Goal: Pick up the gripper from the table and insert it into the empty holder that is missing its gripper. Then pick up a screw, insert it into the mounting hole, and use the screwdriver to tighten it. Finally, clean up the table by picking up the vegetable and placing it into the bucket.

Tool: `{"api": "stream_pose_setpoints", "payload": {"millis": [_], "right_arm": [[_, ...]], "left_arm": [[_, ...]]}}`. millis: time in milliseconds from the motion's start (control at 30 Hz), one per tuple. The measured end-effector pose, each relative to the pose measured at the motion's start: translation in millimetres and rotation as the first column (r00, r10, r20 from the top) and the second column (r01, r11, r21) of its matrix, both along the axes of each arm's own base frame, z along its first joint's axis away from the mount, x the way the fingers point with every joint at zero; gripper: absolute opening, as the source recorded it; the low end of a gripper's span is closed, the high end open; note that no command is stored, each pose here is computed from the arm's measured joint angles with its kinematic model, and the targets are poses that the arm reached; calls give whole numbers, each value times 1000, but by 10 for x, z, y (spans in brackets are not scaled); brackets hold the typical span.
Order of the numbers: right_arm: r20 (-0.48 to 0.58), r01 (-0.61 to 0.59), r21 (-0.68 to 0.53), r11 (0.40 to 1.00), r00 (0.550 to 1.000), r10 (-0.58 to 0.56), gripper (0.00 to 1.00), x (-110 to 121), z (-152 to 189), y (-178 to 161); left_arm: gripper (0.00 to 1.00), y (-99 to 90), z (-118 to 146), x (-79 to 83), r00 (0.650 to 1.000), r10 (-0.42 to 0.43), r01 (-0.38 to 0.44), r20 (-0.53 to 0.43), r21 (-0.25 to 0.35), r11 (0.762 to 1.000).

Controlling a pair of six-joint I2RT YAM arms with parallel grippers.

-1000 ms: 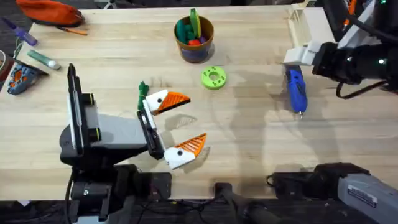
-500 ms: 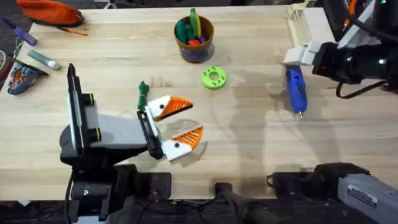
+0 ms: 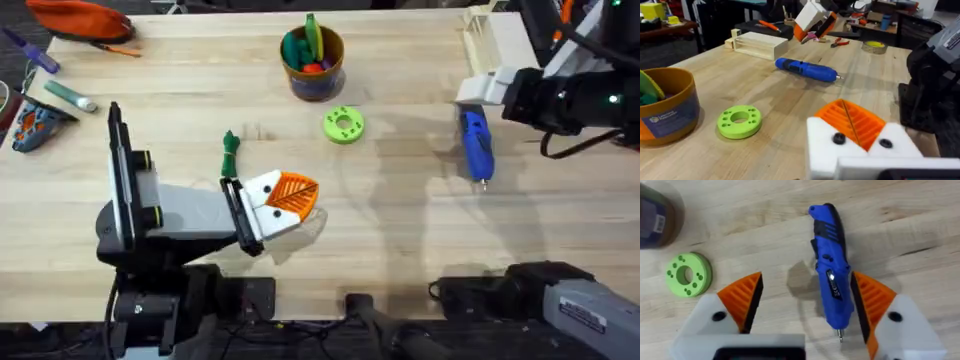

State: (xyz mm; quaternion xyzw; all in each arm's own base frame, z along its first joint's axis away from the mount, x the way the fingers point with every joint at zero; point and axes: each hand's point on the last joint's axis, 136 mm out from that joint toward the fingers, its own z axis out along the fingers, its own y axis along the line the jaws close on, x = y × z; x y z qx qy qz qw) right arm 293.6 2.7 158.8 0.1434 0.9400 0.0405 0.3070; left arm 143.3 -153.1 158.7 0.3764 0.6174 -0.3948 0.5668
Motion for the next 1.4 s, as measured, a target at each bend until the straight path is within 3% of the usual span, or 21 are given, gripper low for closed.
{"api": "stream_pose_setpoints", "payload": {"millis": [300,533,700,900,1167,1400], "right_arm": [[29,-2,-2,1000,1000,2,987,57,43,-3],[-31,7,-53,999,999,-9,939,-42,12,-86],[-47,1,-86,996,999,-5,943,89,161,-127],[-169,-55,-121,991,985,34,943,194,84,-139],[-335,-166,-143,976,936,111,940,360,-255,-137],[-435,-228,-138,964,888,148,940,367,-569,-157]], "left_arm": [[7,0,0,0,1000,0,0,0,0,1000],[7,0,0,0,1000,0,0,0,0,1000],[7,0,0,0,1000,0,0,0,0,1000],[7,0,0,0,1000,0,0,0,0,1000],[7,0,0,0,1000,0,0,0,0,1000],[6,0,0,0,1000,0,0,0,0,1000]]}}
